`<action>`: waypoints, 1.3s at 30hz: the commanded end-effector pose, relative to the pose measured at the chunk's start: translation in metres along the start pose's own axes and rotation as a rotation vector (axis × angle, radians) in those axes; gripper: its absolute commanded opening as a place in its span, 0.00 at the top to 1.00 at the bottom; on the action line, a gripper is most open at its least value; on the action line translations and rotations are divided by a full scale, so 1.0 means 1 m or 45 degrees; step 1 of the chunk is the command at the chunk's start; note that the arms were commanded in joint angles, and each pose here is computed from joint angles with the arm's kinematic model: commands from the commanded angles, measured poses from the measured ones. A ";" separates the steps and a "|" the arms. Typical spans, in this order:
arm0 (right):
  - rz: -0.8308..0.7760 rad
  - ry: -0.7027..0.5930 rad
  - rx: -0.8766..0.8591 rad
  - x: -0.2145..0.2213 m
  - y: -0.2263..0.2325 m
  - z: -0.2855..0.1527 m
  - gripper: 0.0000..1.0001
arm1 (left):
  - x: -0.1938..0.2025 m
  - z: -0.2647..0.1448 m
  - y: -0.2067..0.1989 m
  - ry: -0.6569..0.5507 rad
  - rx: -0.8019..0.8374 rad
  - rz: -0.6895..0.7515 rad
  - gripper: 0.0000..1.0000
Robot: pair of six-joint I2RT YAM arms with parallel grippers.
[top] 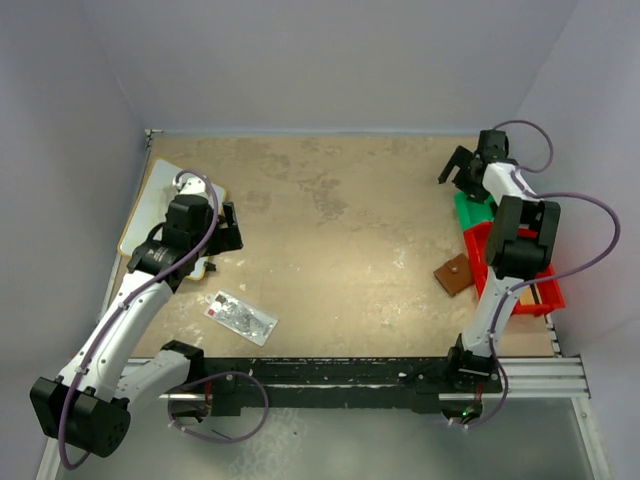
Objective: Take the credit cards out of the card holder
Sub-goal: Move the storage box to the center of the board.
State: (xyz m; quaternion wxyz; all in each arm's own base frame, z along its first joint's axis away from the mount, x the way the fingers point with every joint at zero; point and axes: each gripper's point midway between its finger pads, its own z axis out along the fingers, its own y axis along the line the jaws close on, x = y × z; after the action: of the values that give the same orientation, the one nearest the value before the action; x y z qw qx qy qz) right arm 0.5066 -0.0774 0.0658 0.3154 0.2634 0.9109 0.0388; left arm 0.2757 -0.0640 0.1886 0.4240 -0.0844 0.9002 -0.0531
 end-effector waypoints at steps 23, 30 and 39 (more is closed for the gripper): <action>-0.625 0.123 -0.353 0.111 0.192 -0.026 0.08 | -0.008 0.001 0.001 -0.057 -0.011 -0.077 0.08; -0.783 0.155 -0.382 0.151 0.223 -0.043 0.09 | -0.005 0.005 -0.002 -0.042 0.005 -0.092 0.08; -1.021 0.212 -0.538 0.223 0.275 -0.075 0.10 | -0.005 0.006 0.002 -0.069 -0.030 -0.169 0.09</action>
State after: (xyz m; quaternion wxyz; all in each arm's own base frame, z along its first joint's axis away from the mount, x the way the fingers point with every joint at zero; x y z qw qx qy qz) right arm 0.4532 0.2360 0.0534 0.2718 -0.1217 0.9493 0.1008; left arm 0.2758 -0.0652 0.1797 0.4182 -0.1173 0.8986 -0.0618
